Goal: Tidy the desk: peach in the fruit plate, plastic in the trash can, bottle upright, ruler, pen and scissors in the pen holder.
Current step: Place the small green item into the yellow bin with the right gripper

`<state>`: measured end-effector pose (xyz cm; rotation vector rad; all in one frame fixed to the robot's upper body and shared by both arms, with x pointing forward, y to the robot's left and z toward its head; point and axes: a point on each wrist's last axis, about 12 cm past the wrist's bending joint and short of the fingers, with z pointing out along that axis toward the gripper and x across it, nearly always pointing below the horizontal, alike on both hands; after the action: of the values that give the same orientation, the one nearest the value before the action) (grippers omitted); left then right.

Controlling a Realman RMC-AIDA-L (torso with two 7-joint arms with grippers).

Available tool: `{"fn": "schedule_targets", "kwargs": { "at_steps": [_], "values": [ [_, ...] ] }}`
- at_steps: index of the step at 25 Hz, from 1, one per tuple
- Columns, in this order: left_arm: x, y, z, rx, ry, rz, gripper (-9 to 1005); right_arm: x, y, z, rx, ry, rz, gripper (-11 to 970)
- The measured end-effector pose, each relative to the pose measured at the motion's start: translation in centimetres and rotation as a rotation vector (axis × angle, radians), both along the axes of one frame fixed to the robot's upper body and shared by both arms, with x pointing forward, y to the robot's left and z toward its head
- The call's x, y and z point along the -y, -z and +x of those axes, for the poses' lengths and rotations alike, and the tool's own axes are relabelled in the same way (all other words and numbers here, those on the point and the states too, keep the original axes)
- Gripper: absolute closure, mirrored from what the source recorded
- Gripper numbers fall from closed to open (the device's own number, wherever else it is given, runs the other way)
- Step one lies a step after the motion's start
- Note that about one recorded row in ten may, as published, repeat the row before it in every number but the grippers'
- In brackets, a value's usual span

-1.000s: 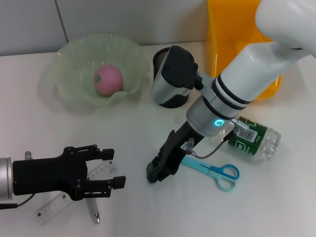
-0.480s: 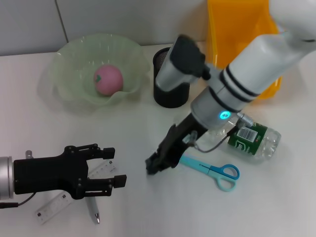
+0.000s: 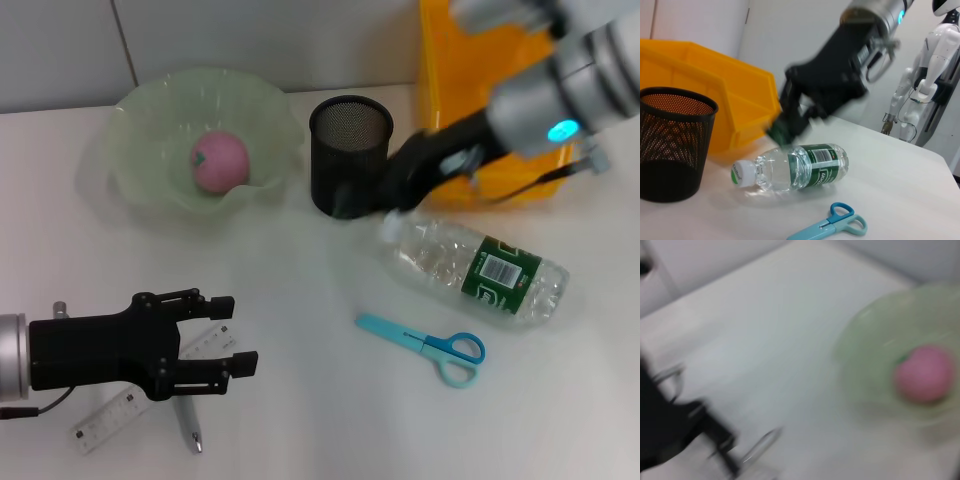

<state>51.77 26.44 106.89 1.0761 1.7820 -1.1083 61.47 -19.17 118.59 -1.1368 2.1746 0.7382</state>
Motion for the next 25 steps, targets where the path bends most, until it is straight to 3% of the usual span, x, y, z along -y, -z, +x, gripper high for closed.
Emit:
{"fn": "schedule_targets", "kwargs": {
  "at_steps": [4,5,9,12,22,25],
  "values": [
    [0.1,-0.2,0.2,0.002,0.003,0.000,184,4.7,-2.6,0.8,0.112,0.185,0.080,774],
    [0.1,-0.2,0.2,0.002,0.003,0.000,184,4.7,-2.6,0.8,0.112,0.185,0.080,774],
    [0.0,-0.3,0.3,0.000,0.004,0.000,184,9.1,-3.7,1.5,0.189,0.380,0.147,773],
    [0.0,-0.4,0.3,0.000,0.006,0.000,183,10.7,-3.2,1.9,0.221,0.471,0.147,772],
    [0.1,-0.6,0.5,-0.004,0.013,0.001,183,11.6,0.1,3.5,0.224,0.602,0.132,768],
    [0.0,-0.6,0.5,-0.005,0.014,0.003,184,11.5,0.4,3.7,0.226,0.615,0.128,707]
  ]
}}
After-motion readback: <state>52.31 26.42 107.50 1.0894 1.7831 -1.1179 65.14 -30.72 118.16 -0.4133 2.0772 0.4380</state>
